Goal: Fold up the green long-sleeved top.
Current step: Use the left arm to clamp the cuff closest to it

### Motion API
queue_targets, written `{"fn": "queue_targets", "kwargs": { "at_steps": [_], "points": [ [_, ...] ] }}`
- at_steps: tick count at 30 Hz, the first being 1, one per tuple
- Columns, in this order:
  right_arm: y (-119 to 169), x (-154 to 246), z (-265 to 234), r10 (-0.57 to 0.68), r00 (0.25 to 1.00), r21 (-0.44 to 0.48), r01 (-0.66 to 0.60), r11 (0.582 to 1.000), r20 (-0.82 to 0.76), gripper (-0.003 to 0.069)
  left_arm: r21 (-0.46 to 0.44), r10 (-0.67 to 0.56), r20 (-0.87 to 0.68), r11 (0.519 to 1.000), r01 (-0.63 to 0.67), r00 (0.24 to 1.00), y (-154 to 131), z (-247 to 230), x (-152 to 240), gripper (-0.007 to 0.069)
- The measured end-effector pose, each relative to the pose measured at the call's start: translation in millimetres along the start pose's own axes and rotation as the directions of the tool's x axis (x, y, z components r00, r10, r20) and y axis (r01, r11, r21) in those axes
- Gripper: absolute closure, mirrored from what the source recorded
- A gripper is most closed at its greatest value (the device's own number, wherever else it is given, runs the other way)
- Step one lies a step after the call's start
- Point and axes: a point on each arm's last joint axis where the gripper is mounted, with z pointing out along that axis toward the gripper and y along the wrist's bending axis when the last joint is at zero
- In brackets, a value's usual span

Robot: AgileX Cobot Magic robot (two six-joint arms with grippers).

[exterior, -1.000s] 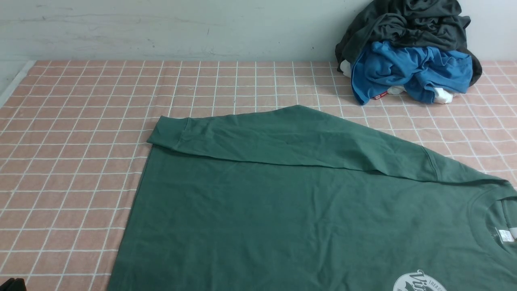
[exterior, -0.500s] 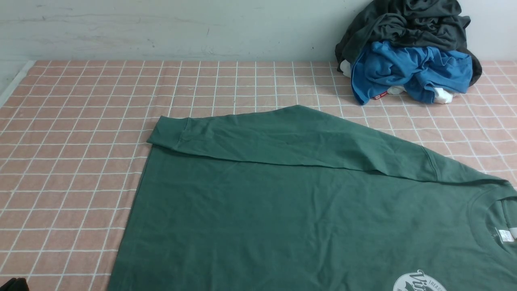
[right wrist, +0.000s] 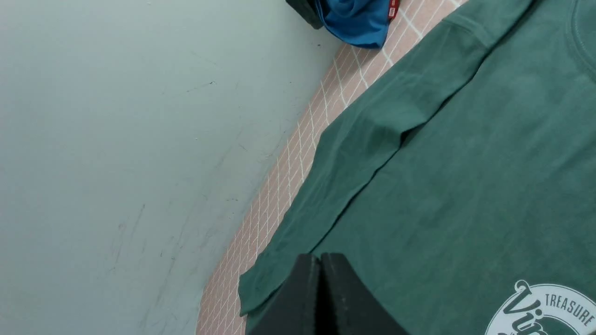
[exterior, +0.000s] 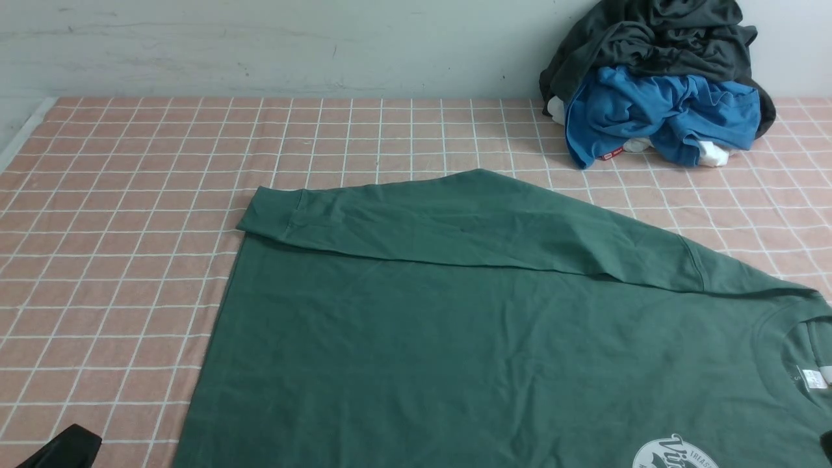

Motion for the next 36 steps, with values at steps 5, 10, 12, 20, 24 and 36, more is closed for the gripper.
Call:
{"fn": "queue_targets", "kwargs": {
  "at_steps": [5,10,12,20,24,36],
  "points": [
    [0,-1,0,-0.077,0.997,-0.001,0.077,0.997,0.013,0.0673,0.001,0.17,-0.003,0.985,-0.17,0.985,0,0,0,0.0629],
    [0,-2,0,-0.167,0.986,0.001,0.167,0.986,0.016,0.0673,0.057,0.354,-0.016,0.934,-0.353,0.935,-20,-5,-4,0.0629],
    [7,-5,-2,-0.256,0.966,-0.011,0.257,0.966,0.028,0.0673,0.107,0.467,0.042,0.877,-0.468,0.883,-46,-14,-14,0.0629],
    [101,-50,-2,-0.669,0.741,0.017,0.669,0.743,0.052,0.0673,0.077,0.786,-0.235,0.601,-0.795,0.572,-109,6,-47,0.0628],
    [140,-69,21,-0.818,0.539,0.037,0.838,0.544,-0.202,0.0673,0.095,0.751,-0.578,0.449,-0.888,0.318,-125,33,-68,0.0628],
    [145,-31,52,-0.68,0.08,-0.336,0.823,0.458,-0.729,0.0673,0.377,0.43,-0.88,0.379,-0.845,-0.2,-106,95,-28,0.0505]
  ]
}}
